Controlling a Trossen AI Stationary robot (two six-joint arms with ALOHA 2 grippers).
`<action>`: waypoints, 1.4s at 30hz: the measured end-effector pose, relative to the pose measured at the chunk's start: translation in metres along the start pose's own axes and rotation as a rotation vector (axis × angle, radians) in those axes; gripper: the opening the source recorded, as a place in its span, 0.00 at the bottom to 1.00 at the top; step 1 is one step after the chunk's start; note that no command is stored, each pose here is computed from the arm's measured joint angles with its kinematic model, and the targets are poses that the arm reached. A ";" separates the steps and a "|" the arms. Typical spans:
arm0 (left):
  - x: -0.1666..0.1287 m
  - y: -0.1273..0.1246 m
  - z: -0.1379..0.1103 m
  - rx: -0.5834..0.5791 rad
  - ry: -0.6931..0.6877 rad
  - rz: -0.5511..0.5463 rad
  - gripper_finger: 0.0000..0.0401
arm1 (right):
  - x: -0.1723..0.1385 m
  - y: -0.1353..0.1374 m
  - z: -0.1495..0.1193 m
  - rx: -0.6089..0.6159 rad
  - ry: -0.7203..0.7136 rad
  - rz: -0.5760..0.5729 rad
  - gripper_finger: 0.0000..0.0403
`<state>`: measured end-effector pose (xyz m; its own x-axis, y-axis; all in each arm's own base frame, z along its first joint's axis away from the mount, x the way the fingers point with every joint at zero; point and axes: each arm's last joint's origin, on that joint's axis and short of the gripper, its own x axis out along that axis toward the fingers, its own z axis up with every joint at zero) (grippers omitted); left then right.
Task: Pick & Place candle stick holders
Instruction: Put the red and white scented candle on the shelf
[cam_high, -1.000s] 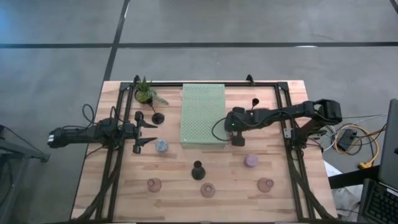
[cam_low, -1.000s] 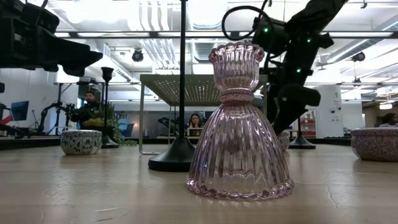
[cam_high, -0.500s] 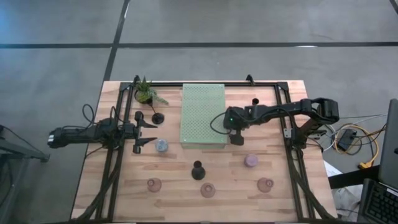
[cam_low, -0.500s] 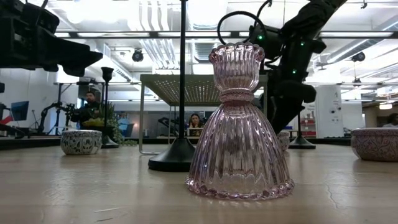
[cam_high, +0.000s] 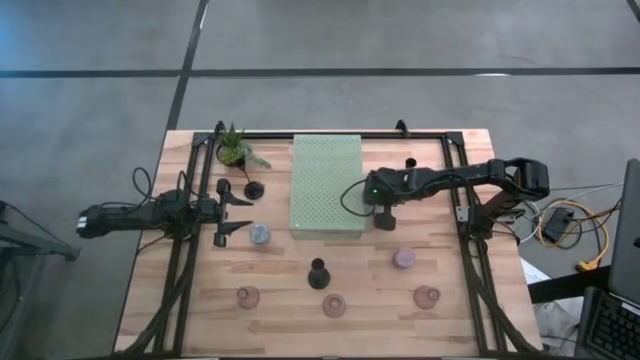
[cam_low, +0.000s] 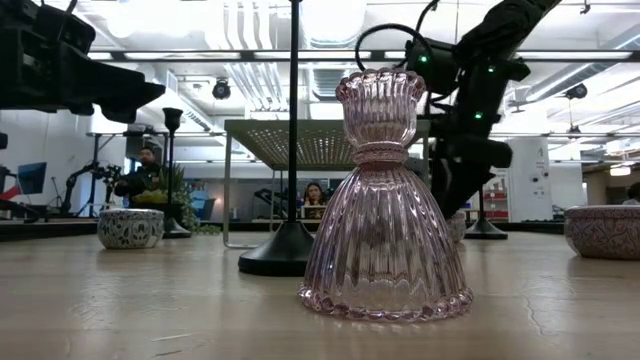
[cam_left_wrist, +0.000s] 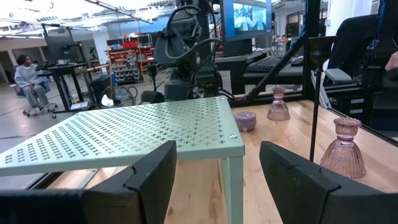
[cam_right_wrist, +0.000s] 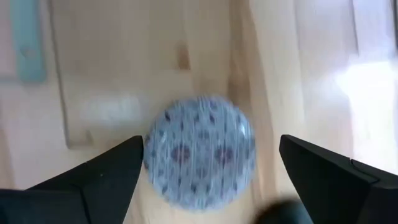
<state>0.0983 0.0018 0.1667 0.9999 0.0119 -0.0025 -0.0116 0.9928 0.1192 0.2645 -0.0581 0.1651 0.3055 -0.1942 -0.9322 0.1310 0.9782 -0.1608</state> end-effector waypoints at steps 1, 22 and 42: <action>0.000 0.000 0.000 0.000 0.000 0.000 0.59 | -0.002 0.000 -0.003 -0.001 0.016 -0.006 0.92; 0.000 0.000 0.000 0.000 0.001 0.000 0.59 | 0.006 0.002 -0.005 0.011 -0.055 0.027 0.92; 0.000 0.000 0.000 0.000 0.001 0.000 0.59 | 0.032 0.005 -0.006 0.030 -0.001 0.055 0.81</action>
<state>0.0984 0.0018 0.1666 0.9999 0.0119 -0.0036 -0.0114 0.9928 0.1193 0.2695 -0.0594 0.1329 0.3141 -0.1401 -0.9390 0.1426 0.9848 -0.0992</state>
